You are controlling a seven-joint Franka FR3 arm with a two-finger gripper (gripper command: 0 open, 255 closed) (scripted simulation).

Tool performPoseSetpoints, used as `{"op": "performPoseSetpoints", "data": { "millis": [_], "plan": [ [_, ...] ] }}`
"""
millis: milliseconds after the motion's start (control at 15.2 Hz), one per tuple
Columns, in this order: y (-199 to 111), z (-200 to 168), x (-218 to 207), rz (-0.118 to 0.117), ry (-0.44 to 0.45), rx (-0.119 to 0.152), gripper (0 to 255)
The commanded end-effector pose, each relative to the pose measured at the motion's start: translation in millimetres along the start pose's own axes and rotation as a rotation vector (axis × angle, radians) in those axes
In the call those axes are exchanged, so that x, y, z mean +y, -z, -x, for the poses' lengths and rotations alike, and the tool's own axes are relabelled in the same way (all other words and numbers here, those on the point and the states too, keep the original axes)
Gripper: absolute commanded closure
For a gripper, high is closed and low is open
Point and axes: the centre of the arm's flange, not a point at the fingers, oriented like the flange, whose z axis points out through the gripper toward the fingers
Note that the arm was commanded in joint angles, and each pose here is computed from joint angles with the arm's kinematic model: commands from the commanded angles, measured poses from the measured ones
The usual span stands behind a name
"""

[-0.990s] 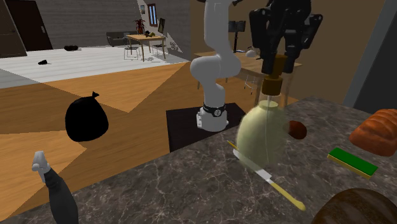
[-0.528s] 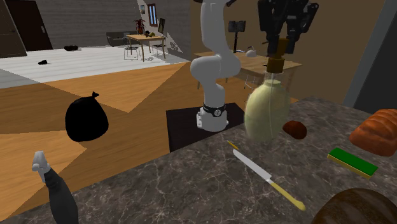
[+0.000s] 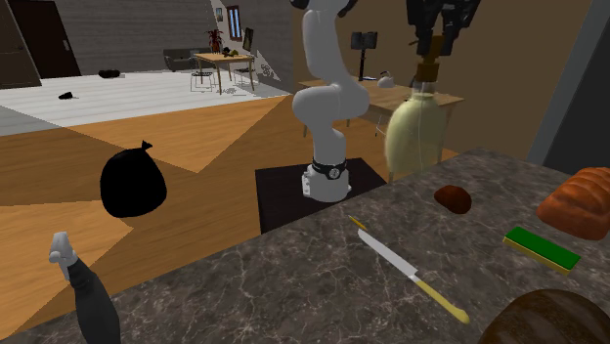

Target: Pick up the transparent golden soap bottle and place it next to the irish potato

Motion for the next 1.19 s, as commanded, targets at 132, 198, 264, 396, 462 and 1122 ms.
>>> {"op": "performPoseSetpoints", "data": {
  "millis": [132, 198, 264, 396, 462, 1122],
  "plan": [
    [20.6, 35.1, -35.4, 0.000, -0.001, 0.000, 255],
    [25.4, 44.0, -43.9, 0.000, -0.001, 0.000, 255],
    [30.2, 53.0, -52.4, 0.000, -0.001, 0.000, 255],
    [39.8, 70.8, -69.3, 0.000, -0.001, 0.000, 255],
    [44.6, 79.7, -77.8, 0.000, -0.001, 0.000, 255],
    [92.5, 168.8, -162.5, 0.000, -0.001, 0.000, 255]
  ]
}}
